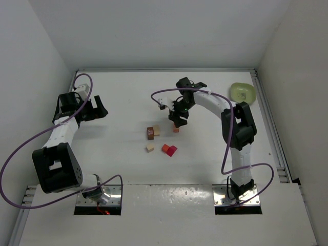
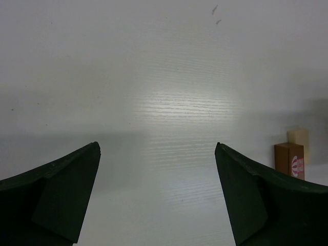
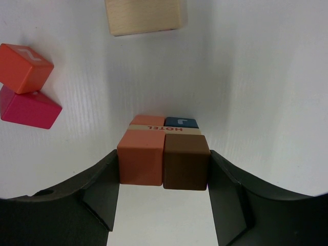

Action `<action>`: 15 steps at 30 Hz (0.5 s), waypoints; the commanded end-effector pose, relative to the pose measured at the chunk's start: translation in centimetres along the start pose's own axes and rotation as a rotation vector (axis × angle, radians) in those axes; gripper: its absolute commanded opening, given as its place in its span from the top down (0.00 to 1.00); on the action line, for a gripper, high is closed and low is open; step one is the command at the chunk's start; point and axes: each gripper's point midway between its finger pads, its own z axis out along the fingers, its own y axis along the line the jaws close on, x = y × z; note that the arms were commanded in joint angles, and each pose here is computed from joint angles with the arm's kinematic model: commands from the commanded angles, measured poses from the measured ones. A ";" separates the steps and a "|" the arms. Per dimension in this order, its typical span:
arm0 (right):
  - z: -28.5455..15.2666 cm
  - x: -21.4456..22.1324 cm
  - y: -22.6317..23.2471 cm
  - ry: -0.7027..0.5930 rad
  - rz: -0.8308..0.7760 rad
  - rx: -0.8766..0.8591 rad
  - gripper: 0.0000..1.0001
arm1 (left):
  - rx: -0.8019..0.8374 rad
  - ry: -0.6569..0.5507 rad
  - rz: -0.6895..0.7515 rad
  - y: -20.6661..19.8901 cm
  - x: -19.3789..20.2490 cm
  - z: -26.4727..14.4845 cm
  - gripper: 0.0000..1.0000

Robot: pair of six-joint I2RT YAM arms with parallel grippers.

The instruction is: Build the wood block tower

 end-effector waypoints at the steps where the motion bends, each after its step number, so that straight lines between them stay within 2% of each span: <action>1: 0.0 -0.5 -0.1 -0.007 -0.025 -0.002 0.49 | 0.015 -0.027 0.012 -0.5 -1.1 0.0 0.00; 9: 0.1 -0.3 0.0 0.003 -0.029 -0.003 0.45 | 0.015 -0.027 0.012 -0.5 -1.1 0.0 0.00; 15: 0.0 -0.3 -0.1 0.002 -0.027 0.005 0.26 | 0.015 -0.027 0.012 -0.5 -1.1 0.0 0.00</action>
